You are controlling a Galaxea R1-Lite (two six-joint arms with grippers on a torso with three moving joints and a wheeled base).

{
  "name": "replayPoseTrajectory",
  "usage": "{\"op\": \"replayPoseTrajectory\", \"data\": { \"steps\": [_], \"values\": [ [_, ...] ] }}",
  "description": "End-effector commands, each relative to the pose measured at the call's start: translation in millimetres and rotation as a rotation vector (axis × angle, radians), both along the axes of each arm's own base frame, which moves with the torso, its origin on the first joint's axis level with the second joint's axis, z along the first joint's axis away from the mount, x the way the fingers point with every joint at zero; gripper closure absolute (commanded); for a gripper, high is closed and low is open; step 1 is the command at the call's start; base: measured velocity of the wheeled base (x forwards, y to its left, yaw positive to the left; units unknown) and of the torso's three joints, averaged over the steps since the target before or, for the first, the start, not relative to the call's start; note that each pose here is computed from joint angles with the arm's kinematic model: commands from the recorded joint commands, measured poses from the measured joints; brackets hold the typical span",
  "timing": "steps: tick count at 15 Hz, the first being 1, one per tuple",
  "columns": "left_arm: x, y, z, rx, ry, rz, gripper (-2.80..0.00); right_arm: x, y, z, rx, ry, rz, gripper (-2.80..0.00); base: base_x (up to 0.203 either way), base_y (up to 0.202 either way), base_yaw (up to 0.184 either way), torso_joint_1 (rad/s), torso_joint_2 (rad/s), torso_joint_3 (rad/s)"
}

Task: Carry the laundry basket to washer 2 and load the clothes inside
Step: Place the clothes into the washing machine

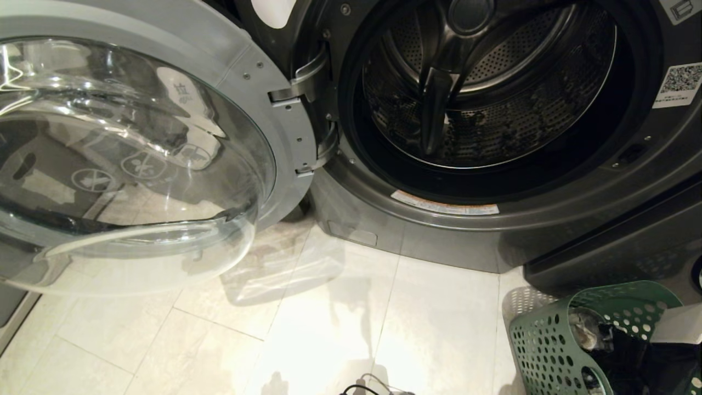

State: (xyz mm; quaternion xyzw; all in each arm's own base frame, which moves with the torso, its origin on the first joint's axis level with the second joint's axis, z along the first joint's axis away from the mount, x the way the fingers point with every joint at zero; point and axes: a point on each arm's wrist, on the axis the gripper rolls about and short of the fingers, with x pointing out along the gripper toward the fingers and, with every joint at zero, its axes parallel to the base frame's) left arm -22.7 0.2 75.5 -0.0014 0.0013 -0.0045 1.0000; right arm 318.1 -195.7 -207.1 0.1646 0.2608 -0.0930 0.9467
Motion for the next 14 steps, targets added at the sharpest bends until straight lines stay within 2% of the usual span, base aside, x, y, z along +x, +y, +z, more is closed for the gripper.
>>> {"op": "replayPoseTrajectory", "data": {
  "steps": [1,5,9,14],
  "values": [
    [0.1,0.0,-0.1,0.000,0.002,0.001,0.00,5.0,-3.4,-2.3,-0.017,-0.028,-0.014,-2.80,0.000,0.000,0.000,0.000,0.00,0.000],
    [0.1,0.0,0.0,0.000,0.001,0.000,0.00,8.5,-4.1,-2.8,0.022,-0.068,-0.050,-2.80,0.000,0.000,0.000,0.000,0.00,0.000],
    [0.1,0.0,0.0,0.000,0.001,0.000,0.00,19.8,-7.7,-0.6,-0.024,-0.094,-0.087,-2.80,0.000,0.000,0.000,0.000,0.00,0.000],
    [0.1,0.0,-0.1,0.000,0.002,0.000,0.00,21.7,-1.0,-6.2,-0.022,-0.077,-0.095,-2.80,0.000,0.000,0.000,0.000,0.00,0.000]
  ]
}}
